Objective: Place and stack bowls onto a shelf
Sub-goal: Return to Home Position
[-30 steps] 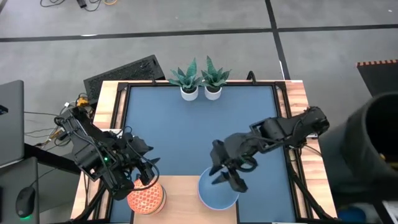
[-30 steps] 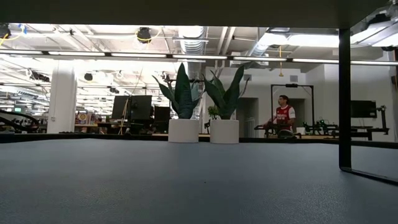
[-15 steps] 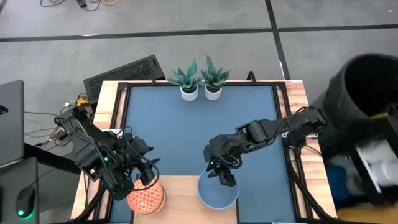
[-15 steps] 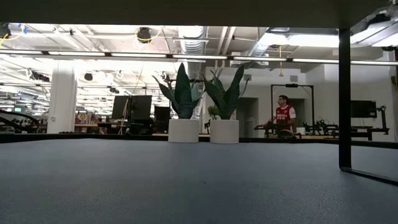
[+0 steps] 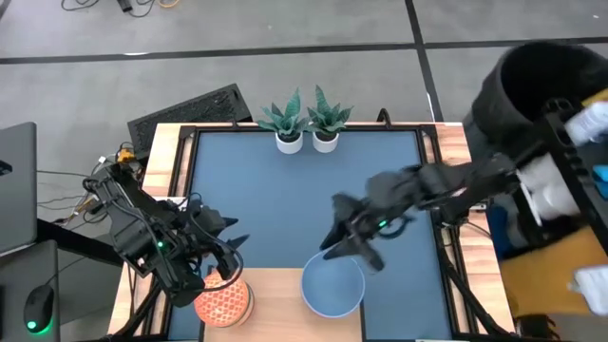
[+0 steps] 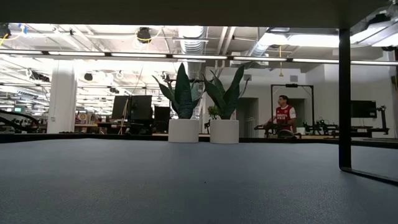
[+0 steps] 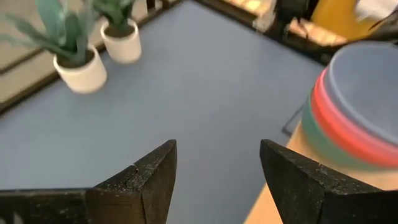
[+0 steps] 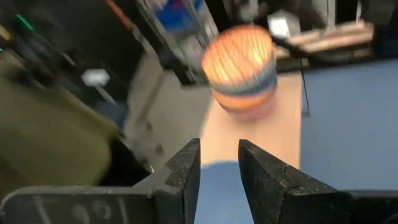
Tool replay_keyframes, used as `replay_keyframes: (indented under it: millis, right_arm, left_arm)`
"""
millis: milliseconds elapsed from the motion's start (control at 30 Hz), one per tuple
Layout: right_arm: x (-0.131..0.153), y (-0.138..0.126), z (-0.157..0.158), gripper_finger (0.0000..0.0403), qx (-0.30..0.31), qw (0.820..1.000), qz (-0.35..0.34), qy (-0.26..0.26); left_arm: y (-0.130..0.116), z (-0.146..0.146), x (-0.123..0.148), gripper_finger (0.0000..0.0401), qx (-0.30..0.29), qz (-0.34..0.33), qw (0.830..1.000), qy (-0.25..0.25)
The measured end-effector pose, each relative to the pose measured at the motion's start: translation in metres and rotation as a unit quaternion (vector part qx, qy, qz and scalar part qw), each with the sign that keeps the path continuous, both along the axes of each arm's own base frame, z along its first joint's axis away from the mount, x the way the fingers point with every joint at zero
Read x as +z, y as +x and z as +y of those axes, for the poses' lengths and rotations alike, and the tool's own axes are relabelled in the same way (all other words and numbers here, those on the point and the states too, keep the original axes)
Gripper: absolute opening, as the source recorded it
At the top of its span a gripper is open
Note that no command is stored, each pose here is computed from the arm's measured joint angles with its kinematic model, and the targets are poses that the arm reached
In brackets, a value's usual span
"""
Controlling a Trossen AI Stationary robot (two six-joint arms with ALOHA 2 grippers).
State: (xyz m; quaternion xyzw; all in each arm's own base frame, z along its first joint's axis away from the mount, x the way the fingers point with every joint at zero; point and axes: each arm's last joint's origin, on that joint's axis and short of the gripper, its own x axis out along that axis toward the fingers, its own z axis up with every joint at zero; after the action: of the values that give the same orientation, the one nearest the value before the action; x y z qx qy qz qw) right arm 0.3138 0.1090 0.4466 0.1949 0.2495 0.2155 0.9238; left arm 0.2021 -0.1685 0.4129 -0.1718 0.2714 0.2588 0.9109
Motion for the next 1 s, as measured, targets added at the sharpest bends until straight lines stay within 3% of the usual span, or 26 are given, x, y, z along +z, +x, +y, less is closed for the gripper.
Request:
replay_keyframes:
  millis: [233,367,433,533,667,833,1000]
  right_arm:
    - [0.049,-0.055,-0.015,0.0134,-0.022,0.992,-0.045,0.112]
    - [0.060,-0.075,-0.015,0.0134,-0.013,0.991,-0.067,0.115]
    - [0.066,-0.080,-0.015,0.0134,-0.021,0.990,-0.116,0.079]
    - [0.076,-0.086,-0.019,0.0134,0.025,0.977,-0.210,0.001]
    - [0.094,-0.108,-0.049,0.0134,0.092,0.958,-0.272,0.012]
    - [0.099,-0.141,-0.088,0.0134,0.046,0.963,-0.266,-0.018]
    - [0.091,-0.159,-0.110,0.0134,0.050,0.958,-0.280,-0.042]
  left_arm:
    - [0.000,0.000,0.003,0.0215,-0.012,-0.007,1.000,0.011]
    - [-0.001,-0.001,0.001,0.0215,-0.059,0.041,0.997,0.014]
    - [0.000,-0.001,0.002,0.0215,-0.060,0.036,0.997,0.026]
    - [0.004,-0.002,0.008,0.0215,-0.062,-0.006,0.994,0.091]
    - [-0.006,0.005,0.029,0.0215,-0.083,-0.061,0.987,0.122]
    - [-0.042,0.035,0.067,0.0215,-0.087,-0.135,0.980,0.122]
    - [-0.082,0.074,0.091,0.0215,-0.091,-0.181,0.973,0.114]
